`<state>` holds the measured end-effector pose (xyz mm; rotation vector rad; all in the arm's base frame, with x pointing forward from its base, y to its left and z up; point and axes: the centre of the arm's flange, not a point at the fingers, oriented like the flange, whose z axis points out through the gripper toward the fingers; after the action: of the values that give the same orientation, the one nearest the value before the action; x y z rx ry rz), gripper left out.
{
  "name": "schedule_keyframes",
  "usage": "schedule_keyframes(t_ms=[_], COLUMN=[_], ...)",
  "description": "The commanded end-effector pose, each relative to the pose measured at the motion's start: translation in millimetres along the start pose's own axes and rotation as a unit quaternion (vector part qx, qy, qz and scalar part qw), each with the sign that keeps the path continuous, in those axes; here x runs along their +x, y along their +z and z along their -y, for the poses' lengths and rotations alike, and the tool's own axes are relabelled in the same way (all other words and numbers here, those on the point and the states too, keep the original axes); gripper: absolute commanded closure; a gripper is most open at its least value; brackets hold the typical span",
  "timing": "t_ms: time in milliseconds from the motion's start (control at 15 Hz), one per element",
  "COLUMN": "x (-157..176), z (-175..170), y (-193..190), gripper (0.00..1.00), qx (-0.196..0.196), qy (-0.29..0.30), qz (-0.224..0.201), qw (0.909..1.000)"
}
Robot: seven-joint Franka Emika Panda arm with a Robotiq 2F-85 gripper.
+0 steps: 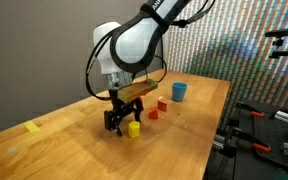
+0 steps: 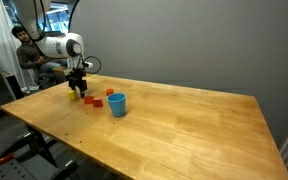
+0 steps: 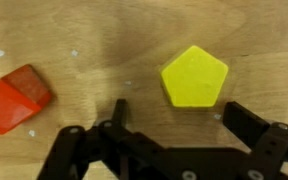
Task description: Put the yellow block inside the blue cup
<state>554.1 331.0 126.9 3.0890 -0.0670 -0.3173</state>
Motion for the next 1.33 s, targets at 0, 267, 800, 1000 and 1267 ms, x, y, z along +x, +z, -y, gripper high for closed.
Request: schedule_keyframes(t_ms=[0,267,800,1000,1267], x=[-34.2,-47.7,-64.7,-69.9,-76.8], z=[-0.5,-2.9,-8.3,-15.6,-64.0], y=[5.1,4.3,-2.1,-11.9,-52.4], gripper=[0.00,0.25,0.76,0.79,0.81], qx=[0.002,0.002,-0.006,-0.008,-0.012], qy=[0.014,0.024,0.044,0.053,0.126], qz=[-0.007,-0.044,-0.036,-0.039,-0.080], qw=[0.9999,0.9987,0.9984,0.9978,0.9887])
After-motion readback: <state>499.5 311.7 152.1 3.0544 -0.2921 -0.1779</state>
